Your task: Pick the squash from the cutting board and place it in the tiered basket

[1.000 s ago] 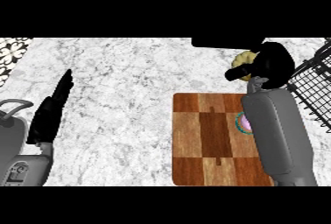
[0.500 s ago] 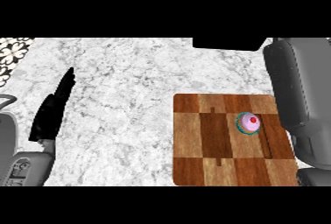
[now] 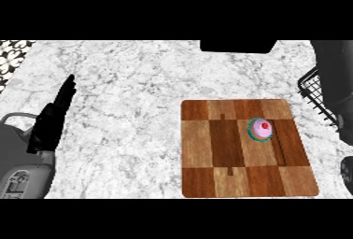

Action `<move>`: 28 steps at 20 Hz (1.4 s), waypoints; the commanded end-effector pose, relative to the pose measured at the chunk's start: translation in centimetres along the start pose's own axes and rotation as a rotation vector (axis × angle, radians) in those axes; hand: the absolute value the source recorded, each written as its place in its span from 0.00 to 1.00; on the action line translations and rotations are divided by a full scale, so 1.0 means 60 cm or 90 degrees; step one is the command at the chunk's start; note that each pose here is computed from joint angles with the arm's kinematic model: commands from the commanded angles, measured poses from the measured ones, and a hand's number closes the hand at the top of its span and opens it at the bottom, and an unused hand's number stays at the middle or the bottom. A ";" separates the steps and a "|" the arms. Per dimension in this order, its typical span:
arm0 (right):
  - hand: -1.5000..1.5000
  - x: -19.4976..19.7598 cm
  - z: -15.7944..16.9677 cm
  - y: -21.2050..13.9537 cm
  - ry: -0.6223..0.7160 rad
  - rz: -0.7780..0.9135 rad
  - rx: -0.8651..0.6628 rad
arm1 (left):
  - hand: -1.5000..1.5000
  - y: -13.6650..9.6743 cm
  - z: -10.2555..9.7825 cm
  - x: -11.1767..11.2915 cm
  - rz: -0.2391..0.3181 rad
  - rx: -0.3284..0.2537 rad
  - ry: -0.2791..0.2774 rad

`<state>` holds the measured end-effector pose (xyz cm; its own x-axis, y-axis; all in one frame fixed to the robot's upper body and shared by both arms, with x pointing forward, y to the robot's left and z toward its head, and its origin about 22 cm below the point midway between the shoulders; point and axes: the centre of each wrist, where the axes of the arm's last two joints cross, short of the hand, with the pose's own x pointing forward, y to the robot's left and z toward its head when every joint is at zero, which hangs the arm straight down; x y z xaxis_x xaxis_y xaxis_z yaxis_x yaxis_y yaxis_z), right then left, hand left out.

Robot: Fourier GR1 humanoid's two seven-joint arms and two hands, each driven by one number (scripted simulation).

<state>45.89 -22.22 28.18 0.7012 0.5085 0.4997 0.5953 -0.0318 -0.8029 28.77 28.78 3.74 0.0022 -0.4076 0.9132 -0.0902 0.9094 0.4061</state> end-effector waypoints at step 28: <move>1.00 -0.223 -0.189 0.066 0.059 0.222 0.051 | 0.50 0.026 0.019 -0.013 -0.008 0.014 0.025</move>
<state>44.07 -37.72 23.80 0.9060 0.3895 0.1657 0.2539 -0.1869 -0.9490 27.65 29.94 3.33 0.0388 -0.4109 0.9108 -0.1193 0.9031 0.4125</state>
